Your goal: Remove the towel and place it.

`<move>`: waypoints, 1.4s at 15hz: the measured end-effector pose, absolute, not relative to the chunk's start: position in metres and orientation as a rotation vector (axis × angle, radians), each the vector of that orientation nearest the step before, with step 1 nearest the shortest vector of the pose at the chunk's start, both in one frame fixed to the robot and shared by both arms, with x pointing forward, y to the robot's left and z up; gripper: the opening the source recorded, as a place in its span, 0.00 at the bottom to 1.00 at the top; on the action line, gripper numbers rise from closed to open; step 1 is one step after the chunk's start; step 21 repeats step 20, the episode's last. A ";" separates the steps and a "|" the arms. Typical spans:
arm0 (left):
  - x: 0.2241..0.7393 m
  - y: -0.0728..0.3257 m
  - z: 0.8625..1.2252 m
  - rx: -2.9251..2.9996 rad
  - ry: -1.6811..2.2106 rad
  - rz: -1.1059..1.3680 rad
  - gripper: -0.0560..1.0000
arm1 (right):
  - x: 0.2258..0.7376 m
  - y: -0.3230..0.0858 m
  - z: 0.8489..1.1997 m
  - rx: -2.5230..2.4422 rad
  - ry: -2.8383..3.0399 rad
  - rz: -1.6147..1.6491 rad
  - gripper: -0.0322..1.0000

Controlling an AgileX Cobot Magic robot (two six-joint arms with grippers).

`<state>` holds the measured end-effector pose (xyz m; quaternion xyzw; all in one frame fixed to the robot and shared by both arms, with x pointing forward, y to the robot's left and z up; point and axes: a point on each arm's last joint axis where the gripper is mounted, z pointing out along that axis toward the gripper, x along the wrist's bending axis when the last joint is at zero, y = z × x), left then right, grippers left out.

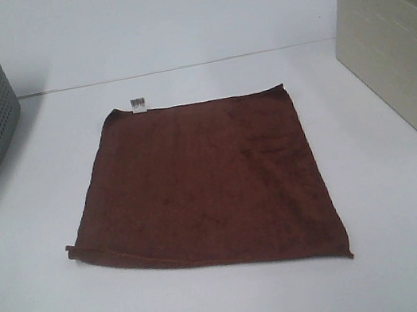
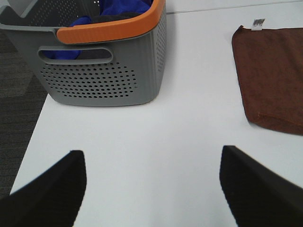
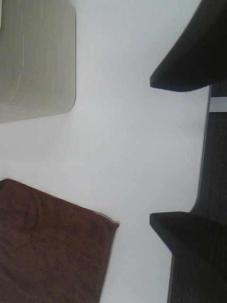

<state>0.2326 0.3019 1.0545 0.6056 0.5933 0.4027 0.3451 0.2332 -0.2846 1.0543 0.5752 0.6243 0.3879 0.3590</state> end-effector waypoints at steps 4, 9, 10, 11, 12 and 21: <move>0.233 0.302 1.055 1.572 1.540 1.046 0.76 | 0.233 -0.285 1.054 1.477 1.614 0.997 0.64; 0.233 0.302 1.055 1.571 1.541 1.045 0.76 | 0.233 -0.285 1.054 1.469 1.617 0.982 0.64; 0.233 0.302 1.055 1.571 1.541 1.045 0.76 | 0.233 -0.285 1.054 1.467 1.618 0.981 0.64; 0.233 0.302 1.055 1.571 1.541 1.045 0.76 | 0.233 -0.285 1.054 1.467 1.618 0.981 0.64; 0.233 0.302 1.055 1.571 1.541 1.045 0.76 | 0.233 -0.285 1.054 1.467 1.618 0.981 0.64; 0.233 0.302 1.055 1.571 1.541 1.045 0.76 | 0.233 -0.285 1.054 1.467 1.618 0.981 0.64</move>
